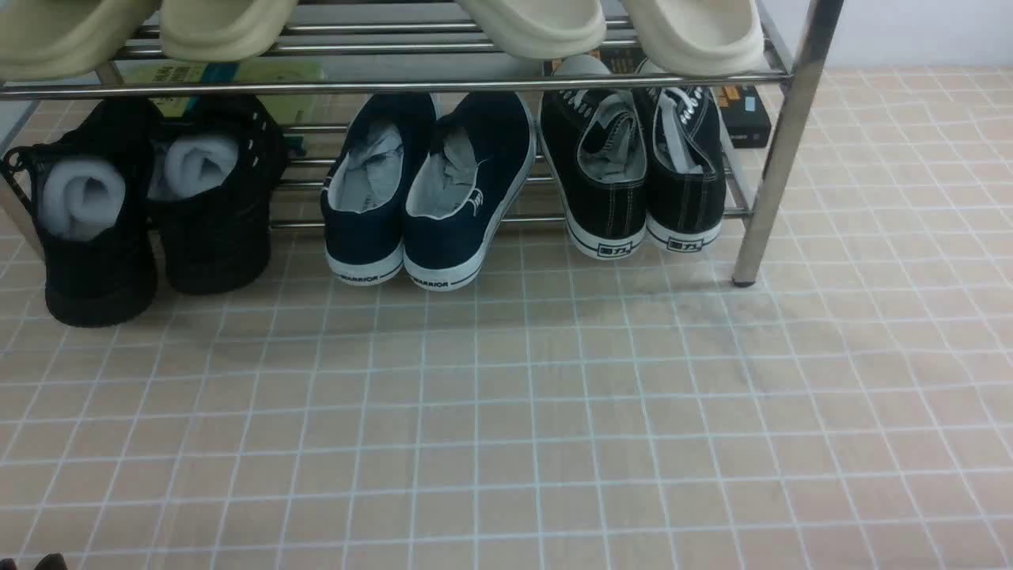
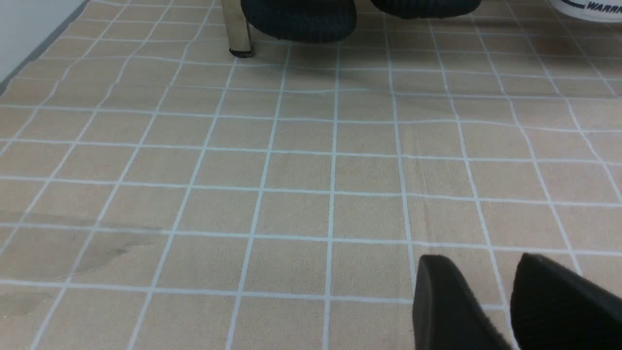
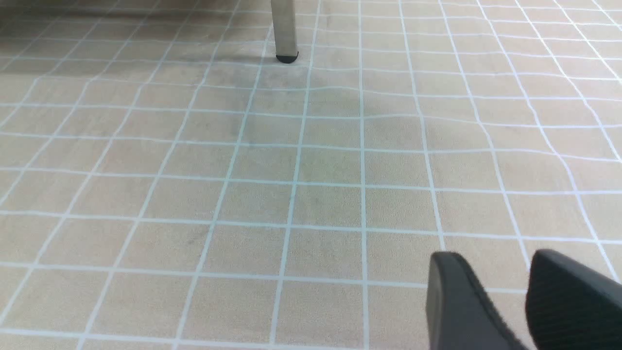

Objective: Take the shoes off the shelf from the light coffee tablecloth by hand.
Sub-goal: 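Grasp the leftmost shoe on the bottom shelf of the shoe rack with the left gripper, then set the held shoe down on the floor in front of the rack with the left gripper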

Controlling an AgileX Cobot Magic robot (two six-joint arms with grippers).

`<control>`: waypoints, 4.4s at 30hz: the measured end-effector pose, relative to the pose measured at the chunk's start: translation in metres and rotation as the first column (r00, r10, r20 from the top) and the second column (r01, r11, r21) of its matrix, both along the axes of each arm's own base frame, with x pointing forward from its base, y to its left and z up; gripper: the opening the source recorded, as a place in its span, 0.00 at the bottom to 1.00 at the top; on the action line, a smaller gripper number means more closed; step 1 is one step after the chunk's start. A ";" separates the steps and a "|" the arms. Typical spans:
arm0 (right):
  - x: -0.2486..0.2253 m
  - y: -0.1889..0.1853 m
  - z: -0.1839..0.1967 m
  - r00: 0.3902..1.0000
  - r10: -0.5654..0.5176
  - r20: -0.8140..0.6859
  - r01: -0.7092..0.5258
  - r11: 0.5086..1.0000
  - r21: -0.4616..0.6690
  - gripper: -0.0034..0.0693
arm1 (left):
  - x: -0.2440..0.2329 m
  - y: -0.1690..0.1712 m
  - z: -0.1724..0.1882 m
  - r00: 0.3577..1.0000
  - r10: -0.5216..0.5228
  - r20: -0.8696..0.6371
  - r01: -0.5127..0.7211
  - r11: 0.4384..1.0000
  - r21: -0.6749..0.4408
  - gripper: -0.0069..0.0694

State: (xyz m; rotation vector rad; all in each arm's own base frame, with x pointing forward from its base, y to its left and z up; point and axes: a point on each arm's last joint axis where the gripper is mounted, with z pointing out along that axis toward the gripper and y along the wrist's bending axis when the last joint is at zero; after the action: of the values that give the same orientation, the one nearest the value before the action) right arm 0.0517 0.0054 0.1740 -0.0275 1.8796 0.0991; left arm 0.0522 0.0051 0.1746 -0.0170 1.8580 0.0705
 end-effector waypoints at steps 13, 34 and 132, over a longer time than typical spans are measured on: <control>0.000 0.000 0.000 1.000 0.000 0.000 0.000 1.000 0.000 0.38 | 0.000 0.000 0.000 1.000 0.000 0.000 0.000 1.000 0.005 0.41; 0.000 0.000 0.000 1.000 0.000 0.000 0.000 1.000 0.000 0.38 | 0.002 -0.014 0.008 0.994 0.104 0.043 -0.026 0.586 -0.810 0.40; 0.000 0.000 0.000 1.000 0.000 0.000 0.000 1.000 0.000 0.38 | 0.213 0.088 0.174 0.667 0.267 -0.695 -0.465 0.878 -0.109 0.10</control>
State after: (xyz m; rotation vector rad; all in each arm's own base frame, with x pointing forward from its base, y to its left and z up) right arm 0.0517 0.0054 0.1740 -0.0275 1.8796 0.0991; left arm 0.2652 0.0930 0.3490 -0.6595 2.5524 0.1071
